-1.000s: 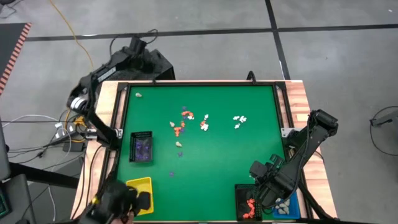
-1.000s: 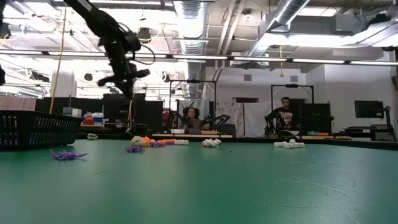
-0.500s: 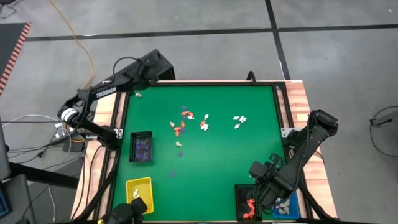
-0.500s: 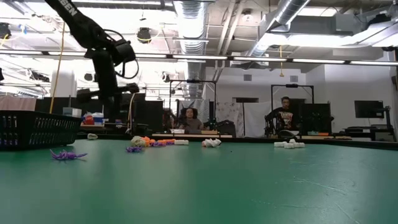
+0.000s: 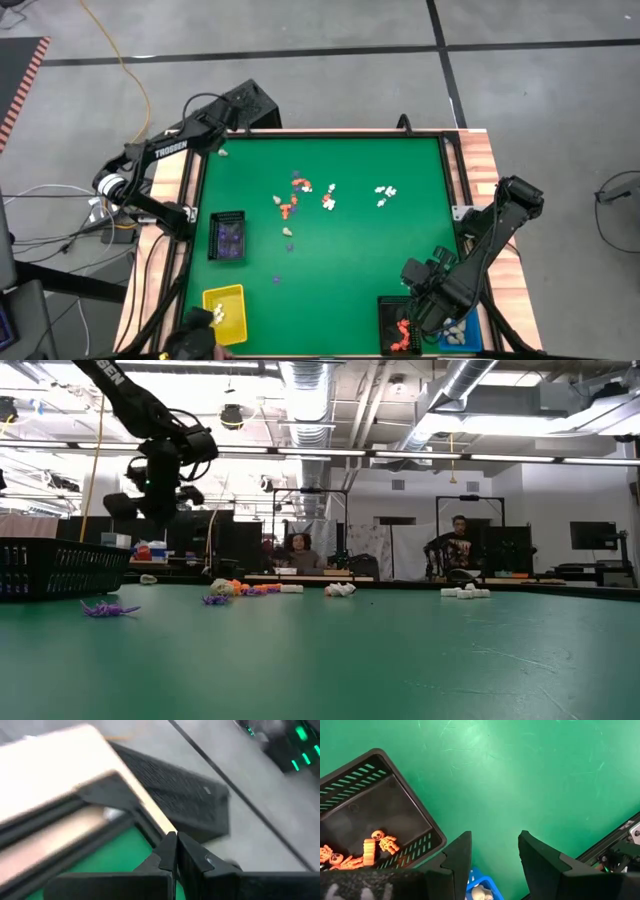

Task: Sort Halloween decoration
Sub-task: Put the white skull toy into the blue basket

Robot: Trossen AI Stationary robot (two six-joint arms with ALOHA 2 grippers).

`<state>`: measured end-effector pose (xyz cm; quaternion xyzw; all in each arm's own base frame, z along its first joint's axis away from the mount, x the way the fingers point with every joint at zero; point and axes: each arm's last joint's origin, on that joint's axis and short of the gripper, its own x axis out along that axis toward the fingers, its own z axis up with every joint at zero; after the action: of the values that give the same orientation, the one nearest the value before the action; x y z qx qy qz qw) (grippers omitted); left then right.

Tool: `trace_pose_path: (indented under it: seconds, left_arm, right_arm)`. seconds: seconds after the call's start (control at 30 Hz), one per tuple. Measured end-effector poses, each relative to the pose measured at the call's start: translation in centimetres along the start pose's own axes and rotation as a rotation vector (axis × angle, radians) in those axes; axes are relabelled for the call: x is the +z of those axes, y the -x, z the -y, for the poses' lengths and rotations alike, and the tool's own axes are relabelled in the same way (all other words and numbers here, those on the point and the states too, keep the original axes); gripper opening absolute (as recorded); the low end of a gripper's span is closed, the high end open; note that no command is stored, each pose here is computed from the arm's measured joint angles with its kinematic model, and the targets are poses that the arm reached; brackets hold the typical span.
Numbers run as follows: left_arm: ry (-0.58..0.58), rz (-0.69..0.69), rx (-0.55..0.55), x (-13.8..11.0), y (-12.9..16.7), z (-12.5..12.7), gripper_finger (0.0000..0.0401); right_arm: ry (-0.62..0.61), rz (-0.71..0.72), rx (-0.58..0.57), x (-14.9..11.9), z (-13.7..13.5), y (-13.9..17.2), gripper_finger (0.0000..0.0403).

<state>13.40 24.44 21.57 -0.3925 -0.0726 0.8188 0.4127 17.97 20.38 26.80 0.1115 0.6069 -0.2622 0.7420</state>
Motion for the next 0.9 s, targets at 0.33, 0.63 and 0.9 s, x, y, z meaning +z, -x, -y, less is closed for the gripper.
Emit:
trace_pose_path:
  seconds: [0.33,0.63,0.9]
  left_arm:
    - [0.124,-0.025,0.016,-1.9,-0.7,0.2,0.0]
    - [0.192,-0.001,0.124,-4.0,-1.1,-1.0,0.0]
    - [0.117,0.018,0.242,-3.6,0.0,-1.7,0.0]
  right_arm:
    - [0.019,0.019,-0.008,0.3,0.1,-0.1,0.0179]
    - [0.022,0.029,-0.016,0.3,0.2,0.0,0.0179]
    - [0.023,0.051,-0.041,0.5,0.4,-0.1,0.0179]
